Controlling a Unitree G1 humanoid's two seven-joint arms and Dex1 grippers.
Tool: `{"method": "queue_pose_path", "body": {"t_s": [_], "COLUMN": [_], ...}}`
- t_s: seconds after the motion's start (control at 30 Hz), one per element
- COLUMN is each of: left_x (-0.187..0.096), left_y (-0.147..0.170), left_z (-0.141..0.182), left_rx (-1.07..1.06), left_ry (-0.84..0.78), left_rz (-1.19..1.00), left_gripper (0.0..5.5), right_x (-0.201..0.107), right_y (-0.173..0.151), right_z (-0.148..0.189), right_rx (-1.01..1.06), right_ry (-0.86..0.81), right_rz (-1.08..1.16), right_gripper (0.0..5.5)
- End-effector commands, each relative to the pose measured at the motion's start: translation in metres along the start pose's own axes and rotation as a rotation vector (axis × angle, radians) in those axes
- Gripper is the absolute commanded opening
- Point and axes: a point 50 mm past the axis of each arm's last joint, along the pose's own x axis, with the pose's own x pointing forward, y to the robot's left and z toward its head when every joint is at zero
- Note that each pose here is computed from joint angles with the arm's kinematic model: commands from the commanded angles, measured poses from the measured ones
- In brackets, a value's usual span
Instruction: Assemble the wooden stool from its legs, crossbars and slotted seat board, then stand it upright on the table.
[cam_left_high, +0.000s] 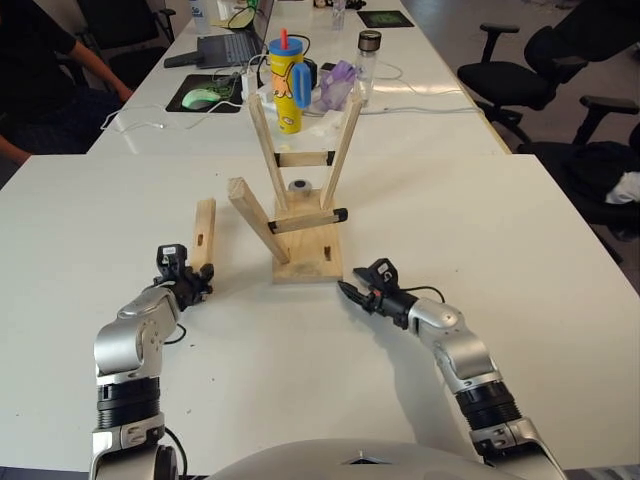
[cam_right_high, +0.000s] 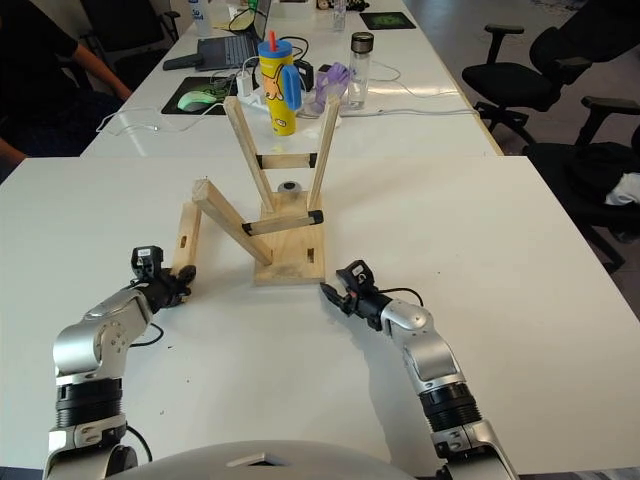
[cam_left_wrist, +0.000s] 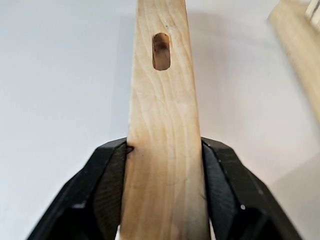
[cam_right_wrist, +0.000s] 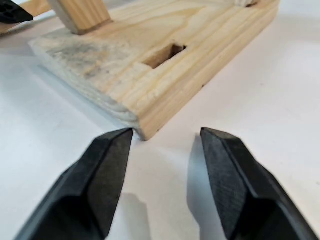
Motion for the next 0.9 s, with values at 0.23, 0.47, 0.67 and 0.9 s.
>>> {"method": "queue_pose_path", "body": {"t_s": [0.23,0.47,0.67,0.9], "left_x": [-0.055,-0.089,-0.094,-0.11], "left_y": [-0.025,-0.08,-0.117,-0.138], "left_z": [0.208,0.24,0.205,0.133], "left_rx": [0.036,0.044,0.036,0.19], "left_ry": [-0.826,-0.76,-0.595,-0.231], "left_rz": [-0.429,-0.921,-1.152,-1.468], "left_gripper": [2.03,2.03,2.03,2.03], "right_x": [0.011,0.023,0.013,-0.083], "right_y": [0.012,0.028,0.035,0.013], "right_z": [-0.004,0.0,-0.001,0.029], "right_rx": [-0.145,-0.203,-0.179,0.187], "right_ry": [0.044,0.012,0.014,-0.071], "right_rz": [0.149,0.214,0.284,0.448], "right_gripper": [2.51,2.51,2.51,2.69]}}
